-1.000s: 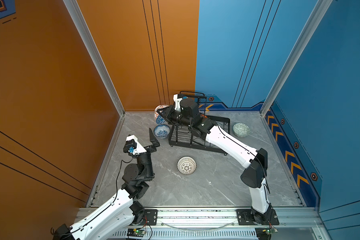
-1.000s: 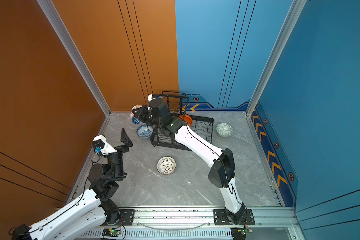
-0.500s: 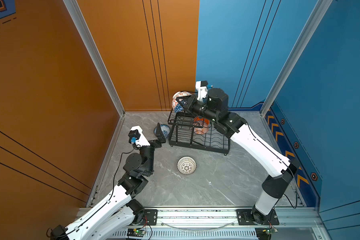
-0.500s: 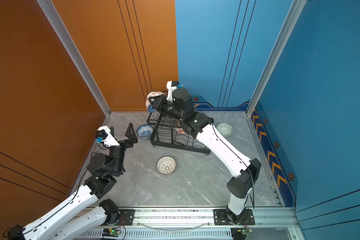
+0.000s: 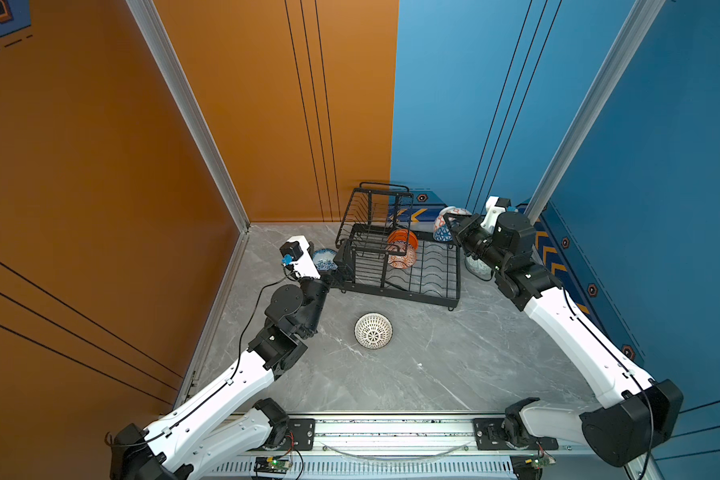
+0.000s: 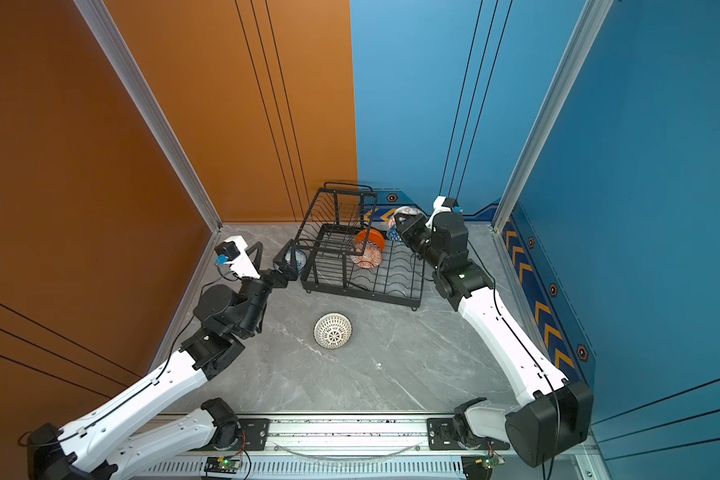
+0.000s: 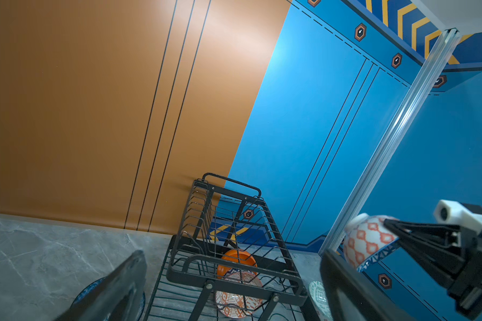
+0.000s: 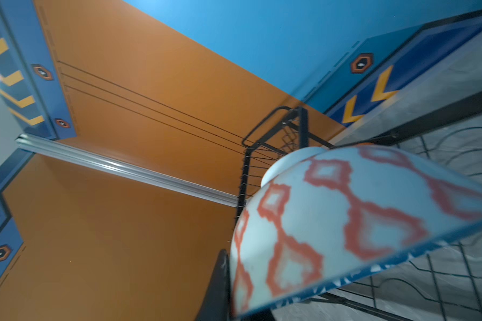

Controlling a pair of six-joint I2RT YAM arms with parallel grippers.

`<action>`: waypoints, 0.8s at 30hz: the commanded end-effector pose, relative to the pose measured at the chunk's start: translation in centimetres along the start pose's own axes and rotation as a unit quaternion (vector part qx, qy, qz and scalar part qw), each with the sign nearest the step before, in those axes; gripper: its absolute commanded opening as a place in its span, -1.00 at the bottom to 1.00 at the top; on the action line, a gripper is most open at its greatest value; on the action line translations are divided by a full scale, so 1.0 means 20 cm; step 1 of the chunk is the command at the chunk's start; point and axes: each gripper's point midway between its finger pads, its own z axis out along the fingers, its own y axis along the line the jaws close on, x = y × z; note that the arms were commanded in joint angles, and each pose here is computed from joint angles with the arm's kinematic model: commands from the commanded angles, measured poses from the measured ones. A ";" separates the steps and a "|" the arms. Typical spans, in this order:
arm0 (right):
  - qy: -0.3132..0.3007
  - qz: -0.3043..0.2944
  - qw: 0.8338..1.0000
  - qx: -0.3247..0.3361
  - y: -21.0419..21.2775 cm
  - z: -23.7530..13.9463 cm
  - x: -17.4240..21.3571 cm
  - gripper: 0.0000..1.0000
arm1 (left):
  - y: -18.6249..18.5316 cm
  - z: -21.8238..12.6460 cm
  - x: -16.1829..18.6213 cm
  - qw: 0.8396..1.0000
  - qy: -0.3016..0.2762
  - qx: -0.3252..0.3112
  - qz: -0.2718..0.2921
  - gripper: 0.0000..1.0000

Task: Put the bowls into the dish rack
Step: 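Carry the bowl over the rack and lower it beside the patterned bowl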

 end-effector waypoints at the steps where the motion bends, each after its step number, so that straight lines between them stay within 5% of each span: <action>1: -0.052 0.029 0.997 -0.040 0.01 -0.06 -0.11 -1.00 | -0.08 0.01 -0.02 0.999 0.004 0.028 -0.025 0.96; 13: -0.032 0.099 0.994 -0.043 -0.32 0.22 0.02 -1.00 | -0.15 0.05 0.06 0.997 0.031 0.049 -0.055 0.96; 24: -0.012 0.123 0.991 -0.051 -0.40 0.40 0.24 -1.00 | -0.16 0.14 0.11 0.994 0.057 0.055 -0.071 0.96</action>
